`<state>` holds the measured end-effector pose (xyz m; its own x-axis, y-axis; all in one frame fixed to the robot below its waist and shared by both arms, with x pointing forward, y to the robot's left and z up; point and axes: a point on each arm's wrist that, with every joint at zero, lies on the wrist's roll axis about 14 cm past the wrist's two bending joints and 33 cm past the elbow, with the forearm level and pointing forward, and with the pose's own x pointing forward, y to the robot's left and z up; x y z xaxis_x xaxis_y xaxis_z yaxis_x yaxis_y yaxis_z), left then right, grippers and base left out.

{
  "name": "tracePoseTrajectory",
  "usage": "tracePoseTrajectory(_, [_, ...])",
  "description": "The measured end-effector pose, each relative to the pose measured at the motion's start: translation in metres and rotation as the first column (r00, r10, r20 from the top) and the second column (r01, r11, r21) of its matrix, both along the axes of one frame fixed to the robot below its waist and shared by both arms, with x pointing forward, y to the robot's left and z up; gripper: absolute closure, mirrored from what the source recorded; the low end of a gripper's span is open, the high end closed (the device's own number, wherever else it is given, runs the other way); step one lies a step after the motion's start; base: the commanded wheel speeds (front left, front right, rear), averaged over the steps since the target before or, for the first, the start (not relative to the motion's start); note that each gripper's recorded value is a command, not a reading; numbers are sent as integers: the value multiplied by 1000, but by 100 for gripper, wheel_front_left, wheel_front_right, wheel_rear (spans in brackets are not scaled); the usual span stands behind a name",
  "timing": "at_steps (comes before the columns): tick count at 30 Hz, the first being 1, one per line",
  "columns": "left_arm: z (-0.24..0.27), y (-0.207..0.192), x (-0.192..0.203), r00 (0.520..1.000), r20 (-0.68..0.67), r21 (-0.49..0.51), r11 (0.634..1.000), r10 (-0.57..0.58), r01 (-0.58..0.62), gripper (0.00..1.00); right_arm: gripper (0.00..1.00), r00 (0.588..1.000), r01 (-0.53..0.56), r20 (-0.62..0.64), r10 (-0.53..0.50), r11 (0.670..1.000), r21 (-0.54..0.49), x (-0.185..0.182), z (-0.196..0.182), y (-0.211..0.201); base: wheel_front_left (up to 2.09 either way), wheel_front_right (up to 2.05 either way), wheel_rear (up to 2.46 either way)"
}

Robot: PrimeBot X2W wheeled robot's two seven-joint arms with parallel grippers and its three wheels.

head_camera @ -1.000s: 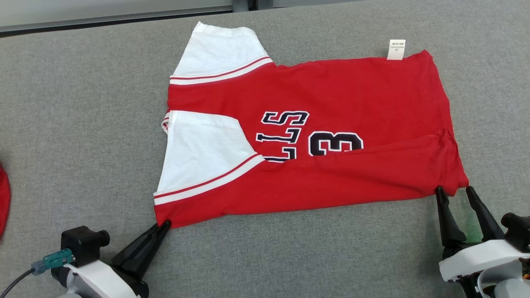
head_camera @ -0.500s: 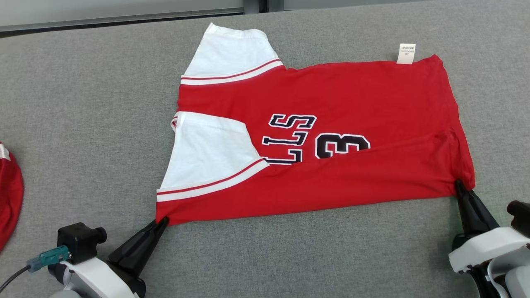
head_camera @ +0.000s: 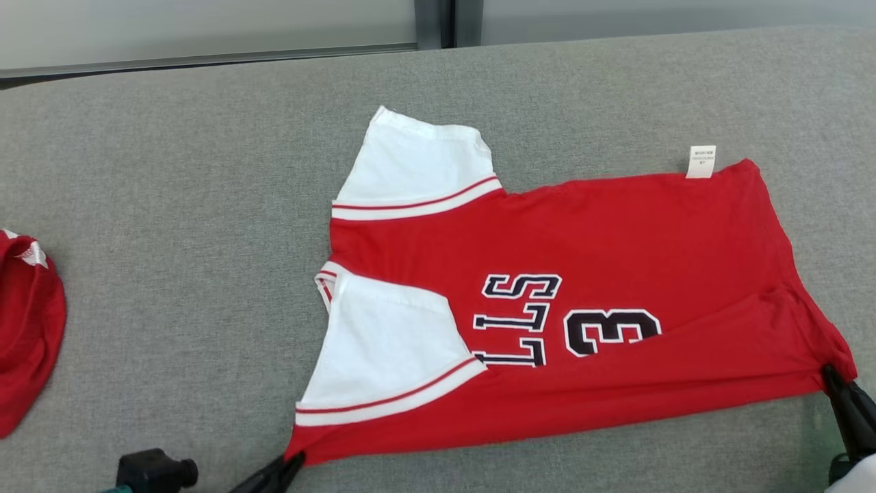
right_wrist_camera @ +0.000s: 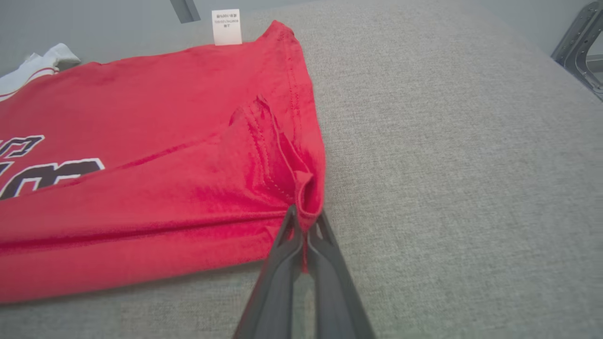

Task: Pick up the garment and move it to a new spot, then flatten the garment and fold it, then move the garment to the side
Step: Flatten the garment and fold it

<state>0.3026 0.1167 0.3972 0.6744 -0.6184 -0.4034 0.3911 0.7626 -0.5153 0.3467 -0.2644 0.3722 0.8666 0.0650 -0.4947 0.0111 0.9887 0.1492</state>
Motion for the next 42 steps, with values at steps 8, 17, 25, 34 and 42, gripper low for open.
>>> tracePoseTrajectory(8, [0, -6, -28, 996, -83, 2, 1000, 21, -21, 100, 100, 999, 2, -38, -2, 1000, 4, -18, 1, -1, 0, 0, 0])
tracePoseTrajectory(17, [-6, -13, -35, 990, -128, -12, 998, 56, -58, 50, 0, 999, 15, -36, -15, 1000, 11, -27, 6, 3, 0, 0, 0])
tracePoseTrajectory(25, [-7, -2, -39, 989, -123, 48, 996, 84, -79, 0, 0, 998, 50, -45, -52, 998, -46, -42, 17, -17, 0, 0, 0])
tracePoseTrajectory(34, [77, 27, 69, 957, 284, 174, 979, 55, -108, 0, 0, 978, -39, 198, 70, 987, -154, 7, 77, 15, 0, 0, 0])
tracePoseTrajectory(42, [94, 0, 174, 963, 242, 272, 961, -114, 46, 0, 0, 956, -168, 223, 189, 980, -108, 38, 69, 74, 0, 0, 0])
